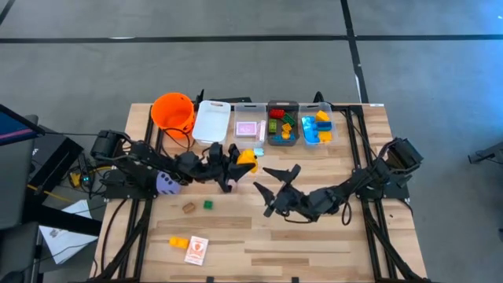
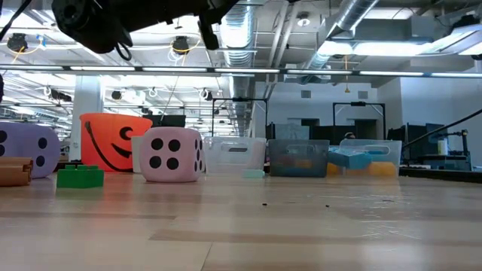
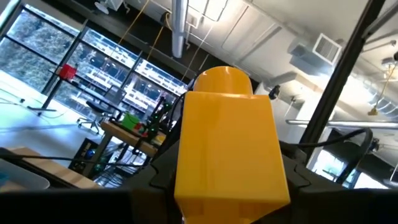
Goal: Pick & Place Toys
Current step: Put the big yellow game piece into the right transparent bin
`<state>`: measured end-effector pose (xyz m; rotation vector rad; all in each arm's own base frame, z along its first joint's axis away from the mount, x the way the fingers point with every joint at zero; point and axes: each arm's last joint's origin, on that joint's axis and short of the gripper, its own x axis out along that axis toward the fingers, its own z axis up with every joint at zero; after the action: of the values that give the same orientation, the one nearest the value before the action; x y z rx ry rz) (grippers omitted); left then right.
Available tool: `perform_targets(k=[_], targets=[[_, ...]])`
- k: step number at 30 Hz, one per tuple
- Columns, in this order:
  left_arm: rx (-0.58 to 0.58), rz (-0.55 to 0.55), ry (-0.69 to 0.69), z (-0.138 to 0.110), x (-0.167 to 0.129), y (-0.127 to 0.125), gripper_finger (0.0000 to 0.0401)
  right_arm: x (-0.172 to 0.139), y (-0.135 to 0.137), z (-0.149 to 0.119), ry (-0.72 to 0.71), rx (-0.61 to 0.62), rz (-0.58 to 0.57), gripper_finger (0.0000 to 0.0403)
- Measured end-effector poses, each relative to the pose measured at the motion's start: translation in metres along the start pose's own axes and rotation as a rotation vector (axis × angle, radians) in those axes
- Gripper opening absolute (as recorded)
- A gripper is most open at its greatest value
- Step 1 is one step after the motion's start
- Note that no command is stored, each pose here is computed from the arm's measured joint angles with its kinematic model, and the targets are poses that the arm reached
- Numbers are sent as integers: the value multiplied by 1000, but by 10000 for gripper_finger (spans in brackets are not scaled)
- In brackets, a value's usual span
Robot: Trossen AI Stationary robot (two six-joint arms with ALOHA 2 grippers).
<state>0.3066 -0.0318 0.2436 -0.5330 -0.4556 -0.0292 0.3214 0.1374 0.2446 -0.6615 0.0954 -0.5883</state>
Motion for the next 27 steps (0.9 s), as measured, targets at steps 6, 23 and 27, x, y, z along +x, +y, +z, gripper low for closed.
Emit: perform_targets(k=[6,23,27], targets=[[-48,-2,1,0,0,0,130,5,-10,4,-33,22,-53,265],[-68,2,40,2,17,-9,130,26,-22,-2,-137,42,-33,265],[-79,15,44,1,17,-8,130,27,-22,-2,-142,34,-34,265]])
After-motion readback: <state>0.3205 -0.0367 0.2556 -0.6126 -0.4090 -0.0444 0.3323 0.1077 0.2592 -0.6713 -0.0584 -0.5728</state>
